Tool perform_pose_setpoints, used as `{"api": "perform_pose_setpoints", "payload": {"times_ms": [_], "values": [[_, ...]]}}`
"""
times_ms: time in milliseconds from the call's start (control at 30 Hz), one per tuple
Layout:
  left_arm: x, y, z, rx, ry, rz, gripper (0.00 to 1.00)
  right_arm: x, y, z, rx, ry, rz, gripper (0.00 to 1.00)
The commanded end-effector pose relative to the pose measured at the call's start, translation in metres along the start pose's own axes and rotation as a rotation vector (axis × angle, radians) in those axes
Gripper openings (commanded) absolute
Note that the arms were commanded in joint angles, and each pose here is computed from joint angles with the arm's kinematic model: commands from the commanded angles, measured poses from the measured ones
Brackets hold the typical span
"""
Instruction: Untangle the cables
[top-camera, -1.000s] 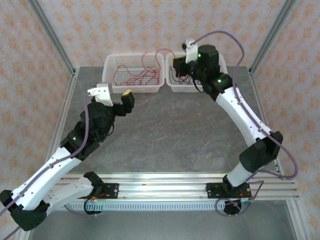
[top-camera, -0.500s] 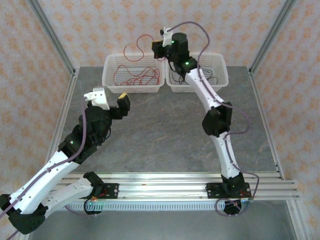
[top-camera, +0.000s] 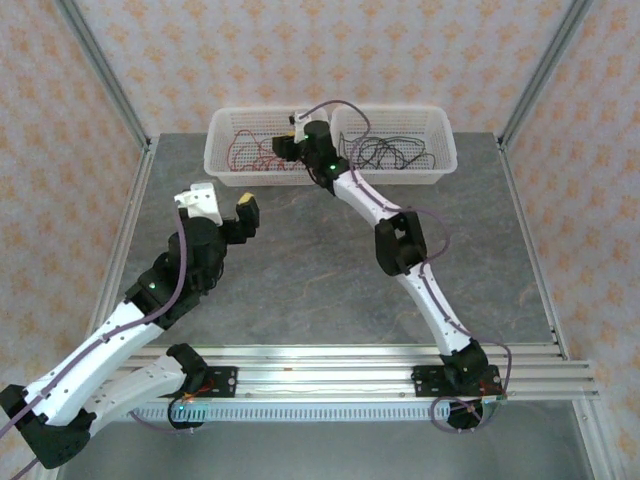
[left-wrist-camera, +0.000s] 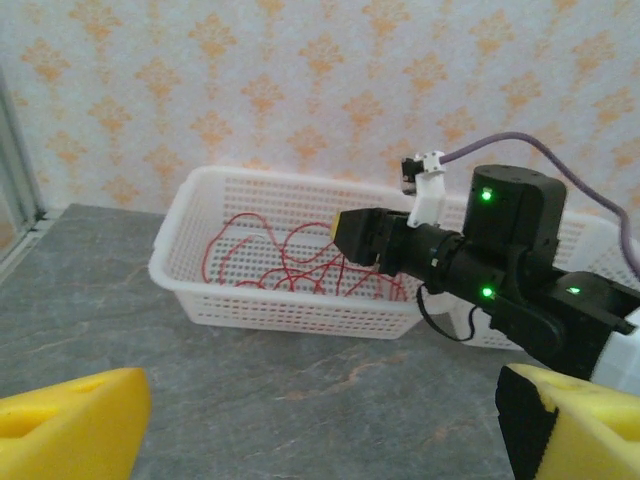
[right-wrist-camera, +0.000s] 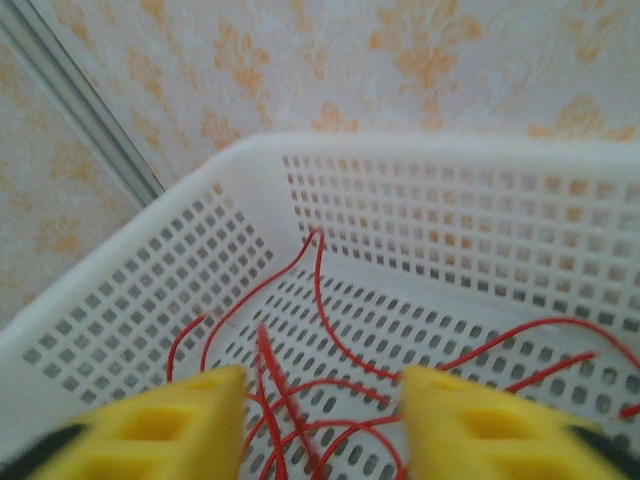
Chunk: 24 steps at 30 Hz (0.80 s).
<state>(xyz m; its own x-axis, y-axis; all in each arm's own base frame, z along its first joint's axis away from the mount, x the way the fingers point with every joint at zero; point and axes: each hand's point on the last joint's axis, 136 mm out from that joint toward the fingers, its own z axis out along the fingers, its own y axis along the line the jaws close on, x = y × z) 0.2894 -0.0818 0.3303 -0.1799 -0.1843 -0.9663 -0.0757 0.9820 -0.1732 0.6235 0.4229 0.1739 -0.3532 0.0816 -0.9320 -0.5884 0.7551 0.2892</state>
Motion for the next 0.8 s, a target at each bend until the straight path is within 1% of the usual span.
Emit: {"api": "perform_pose_setpoints", "payload": {"times_ms": [0, 167, 267, 367, 467, 500, 567, 633, 767], "values": [[-0.004, 0.020, -0.003, -0.094, -0.071, 0.010, 0.91, -0.079, 0.007, -0.025, 0.064, -0.156, -0.062, 1.00], [0.003, 0.053, -0.008, -0.241, -0.170, 0.025, 0.93, -0.109, 0.008, -0.055, 0.138, -0.158, -0.099, 1.00], [0.011, 0.074, -0.011, -0.312, -0.237, 0.035, 0.92, -0.123, 0.008, -0.081, 0.186, -0.154, -0.115, 1.00], [0.026, 0.092, -0.013, -0.333, -0.311, 0.043, 0.86, -0.135, 0.008, -0.121, 0.238, -0.194, -0.135, 1.00], [0.044, 0.115, -0.019, -0.375, -0.397, 0.014, 0.81, -0.139, 0.008, -0.177, 0.282, -0.267, -0.159, 1.00], [0.049, 0.121, -0.020, -0.386, -0.424, 0.001, 0.79, -0.137, 0.006, -0.197, 0.306, -0.286, -0.162, 1.00], [0.066, 0.131, -0.016, -0.403, -0.427, -0.001, 0.76, -0.129, -0.001, -0.235, 0.345, -0.313, -0.161, 1.00], [0.084, 0.139, -0.007, -0.419, -0.401, 0.002, 0.74, -0.114, -0.015, -0.274, 0.407, -0.311, -0.146, 1.00], [0.108, 0.152, 0.000, -0.427, -0.425, -0.025, 0.74, -0.072, -0.047, -0.344, 0.537, -0.301, -0.130, 1.00]]}}
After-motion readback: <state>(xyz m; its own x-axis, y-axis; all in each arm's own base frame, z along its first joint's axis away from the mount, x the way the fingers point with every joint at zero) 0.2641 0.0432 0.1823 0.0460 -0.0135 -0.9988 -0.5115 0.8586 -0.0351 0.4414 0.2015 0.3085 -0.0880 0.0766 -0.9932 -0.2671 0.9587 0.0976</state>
